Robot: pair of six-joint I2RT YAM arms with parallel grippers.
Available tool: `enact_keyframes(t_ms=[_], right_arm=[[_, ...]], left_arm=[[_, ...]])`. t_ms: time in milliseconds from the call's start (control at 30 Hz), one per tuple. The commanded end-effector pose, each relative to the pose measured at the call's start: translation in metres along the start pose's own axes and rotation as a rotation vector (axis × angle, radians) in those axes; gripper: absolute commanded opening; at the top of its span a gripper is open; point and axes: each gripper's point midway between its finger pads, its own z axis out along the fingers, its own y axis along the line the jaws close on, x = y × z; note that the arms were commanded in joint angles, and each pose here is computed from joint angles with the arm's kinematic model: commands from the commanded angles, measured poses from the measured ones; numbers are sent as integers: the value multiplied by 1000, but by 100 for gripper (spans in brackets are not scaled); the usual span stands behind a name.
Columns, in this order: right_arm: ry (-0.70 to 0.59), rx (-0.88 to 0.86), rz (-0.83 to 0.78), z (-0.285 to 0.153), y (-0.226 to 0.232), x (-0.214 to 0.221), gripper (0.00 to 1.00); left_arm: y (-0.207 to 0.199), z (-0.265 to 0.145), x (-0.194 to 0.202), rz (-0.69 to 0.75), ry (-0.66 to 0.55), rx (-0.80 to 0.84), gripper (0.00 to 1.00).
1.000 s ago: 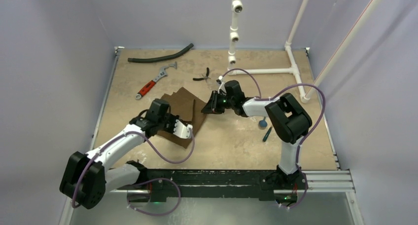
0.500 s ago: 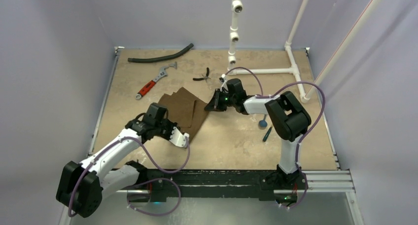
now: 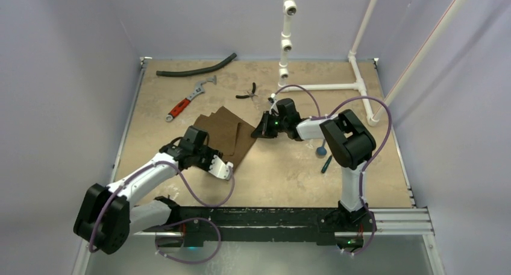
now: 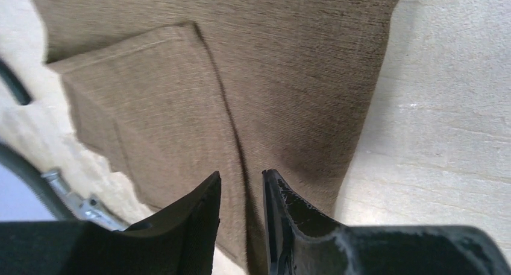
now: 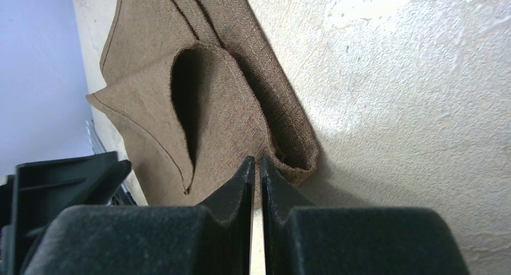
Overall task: Fold the napkin into a case and place the utensils inside
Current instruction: Fold the top corner of the square-folded napkin at the center of the board.
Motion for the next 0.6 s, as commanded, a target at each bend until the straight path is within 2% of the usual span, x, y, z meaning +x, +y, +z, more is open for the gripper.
enact_keyframes(t_ms=[0, 133, 333, 567], right_arm=[[-21, 27, -23, -4, -7, 0, 10], [-20, 16, -21, -7, -5, 1, 9], [-25, 0, -19, -12, -2, 5, 9], [-13, -13, -8, -13, 0, 8, 9]], left_arm=[[-1, 8, 8, 0, 30, 53, 32], [3, 14, 11, 7, 43, 29, 32], [13, 14, 29, 62, 134, -29, 31], [-3, 17, 39, 88, 181, 64, 29]])
